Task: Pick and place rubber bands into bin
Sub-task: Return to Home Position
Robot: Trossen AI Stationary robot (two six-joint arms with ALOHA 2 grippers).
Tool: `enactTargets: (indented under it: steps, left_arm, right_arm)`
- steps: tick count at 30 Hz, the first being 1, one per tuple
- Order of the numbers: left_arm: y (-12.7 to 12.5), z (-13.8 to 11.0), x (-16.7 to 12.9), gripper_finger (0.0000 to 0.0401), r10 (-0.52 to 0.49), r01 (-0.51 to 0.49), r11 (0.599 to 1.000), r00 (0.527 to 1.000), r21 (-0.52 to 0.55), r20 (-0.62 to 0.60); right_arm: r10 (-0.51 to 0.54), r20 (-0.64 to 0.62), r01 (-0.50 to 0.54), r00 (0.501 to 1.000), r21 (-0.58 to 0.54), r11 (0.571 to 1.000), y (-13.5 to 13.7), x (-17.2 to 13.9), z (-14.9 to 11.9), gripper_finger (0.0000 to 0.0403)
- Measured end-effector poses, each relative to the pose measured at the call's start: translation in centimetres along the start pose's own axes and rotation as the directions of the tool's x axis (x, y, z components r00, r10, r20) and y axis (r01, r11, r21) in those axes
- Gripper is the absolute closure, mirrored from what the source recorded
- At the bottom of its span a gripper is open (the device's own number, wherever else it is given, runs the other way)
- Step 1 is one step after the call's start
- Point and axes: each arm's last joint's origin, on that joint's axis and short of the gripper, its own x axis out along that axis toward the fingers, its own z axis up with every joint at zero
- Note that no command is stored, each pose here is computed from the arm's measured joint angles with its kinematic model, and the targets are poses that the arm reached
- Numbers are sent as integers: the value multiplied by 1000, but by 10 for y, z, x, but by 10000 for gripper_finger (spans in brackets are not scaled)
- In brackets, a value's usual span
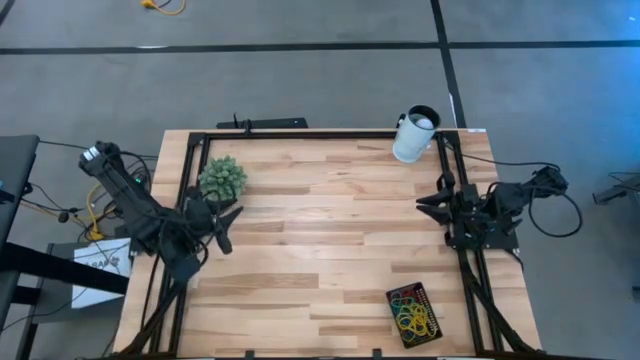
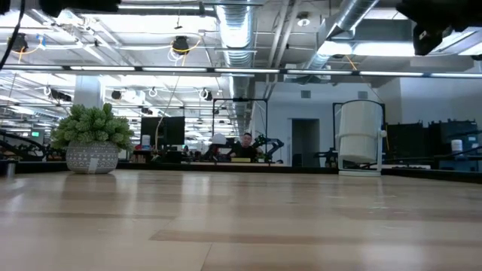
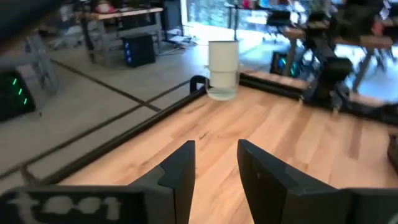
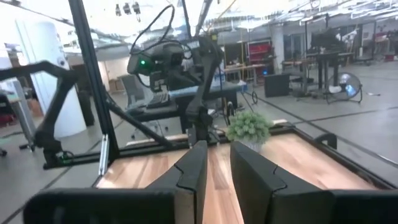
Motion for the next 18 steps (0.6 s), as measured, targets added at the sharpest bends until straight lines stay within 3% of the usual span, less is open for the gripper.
enactTargets:
  steps: [3,6,9,11,14,16,18]
  left_arm:
    - [-6,7,4,292,-29,31,996,999,86,-22]
    - [-8,17,12,292,-38,40,995,999,87,-24]
    - [-13,30,23,292,-130,136,983,990,121,-58]
    - [-19,41,32,292,-238,243,956,970,163,-50]
    - [-22,54,42,292,-411,401,867,911,296,-31]
    - [-17,59,45,292,-434,411,845,901,343,-12]
    - [-4,63,40,292,-410,387,852,912,352,-10]
  right_arm:
    - [0,11,-1,1000,6,1000,0,0,1,337]
    - [1,53,-1,999,-2,1000,0,0,6,337]
    - [2,66,-1,998,-6,1000,0,0,7,337]
    - [2,63,-2,998,-1,1000,0,0,7,337]
    - [2,59,-1,998,-4,1000,0,0,6,337]
    - [2,59,-1,998,-12,1000,0,0,6,337]
    - [2,59,-1,998,-19,1000,0,0,6,337]
